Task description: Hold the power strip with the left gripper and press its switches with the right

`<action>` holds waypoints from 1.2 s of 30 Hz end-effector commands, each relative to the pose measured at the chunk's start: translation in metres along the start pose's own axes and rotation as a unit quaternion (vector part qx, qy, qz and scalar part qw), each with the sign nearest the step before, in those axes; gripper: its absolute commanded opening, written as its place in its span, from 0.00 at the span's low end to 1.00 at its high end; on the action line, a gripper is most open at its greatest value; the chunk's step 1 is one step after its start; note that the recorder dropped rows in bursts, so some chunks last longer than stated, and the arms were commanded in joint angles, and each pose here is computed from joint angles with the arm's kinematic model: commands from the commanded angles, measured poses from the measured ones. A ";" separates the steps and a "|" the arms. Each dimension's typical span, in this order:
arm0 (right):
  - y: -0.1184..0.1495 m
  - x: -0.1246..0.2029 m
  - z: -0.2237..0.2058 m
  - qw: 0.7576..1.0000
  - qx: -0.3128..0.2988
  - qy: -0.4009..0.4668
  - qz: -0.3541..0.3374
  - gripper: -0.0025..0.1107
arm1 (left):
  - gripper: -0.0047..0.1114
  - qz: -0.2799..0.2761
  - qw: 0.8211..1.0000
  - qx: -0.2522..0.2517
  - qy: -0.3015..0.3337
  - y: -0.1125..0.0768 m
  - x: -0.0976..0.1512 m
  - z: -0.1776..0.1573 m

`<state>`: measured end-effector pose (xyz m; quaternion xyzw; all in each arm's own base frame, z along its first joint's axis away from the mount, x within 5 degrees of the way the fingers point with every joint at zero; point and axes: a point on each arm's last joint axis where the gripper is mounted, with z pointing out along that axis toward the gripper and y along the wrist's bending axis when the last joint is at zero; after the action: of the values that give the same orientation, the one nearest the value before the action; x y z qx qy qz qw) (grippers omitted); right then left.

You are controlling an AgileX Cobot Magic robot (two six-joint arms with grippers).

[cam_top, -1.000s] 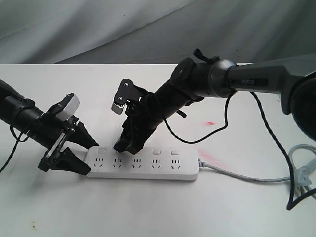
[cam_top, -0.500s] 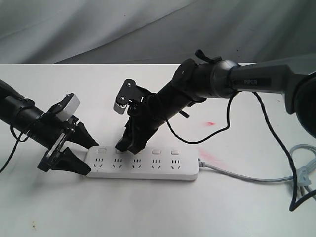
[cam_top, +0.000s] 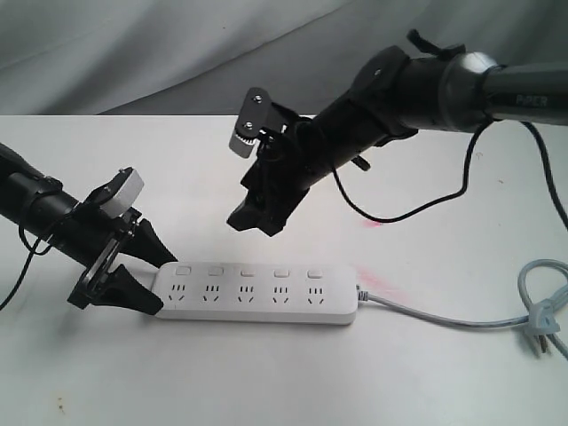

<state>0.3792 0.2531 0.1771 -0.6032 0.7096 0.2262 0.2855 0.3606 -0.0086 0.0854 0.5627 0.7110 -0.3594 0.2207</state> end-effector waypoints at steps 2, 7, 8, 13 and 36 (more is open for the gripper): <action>0.006 0.014 0.002 1.000 -0.021 -0.003 0.004 0.59 | 0.42 0.007 1.000 -0.009 0.002 0.002 -0.002 -0.001; 0.008 0.017 0.008 1.000 -0.002 0.000 0.000 0.59 | 0.42 0.007 1.000 -0.009 0.002 0.002 -0.002 -0.001; 0.008 0.017 0.008 1.000 -0.003 0.002 0.000 0.59 | 0.42 0.007 1.000 -0.009 0.002 0.002 -0.002 -0.001; 0.007 0.030 0.022 1.000 -0.016 0.017 0.010 0.59 | 0.42 0.007 1.000 -0.009 0.002 0.002 -0.002 -0.001; 0.006 0.045 0.034 0.998 -0.020 0.052 0.005 0.59 | 0.42 0.007 1.000 -0.009 0.002 0.002 -0.002 -0.001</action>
<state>0.3723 0.2454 0.1210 -0.6103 0.7233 0.2203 0.2361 0.3606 -0.0086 0.0854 0.5627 0.7110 -0.3594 0.2207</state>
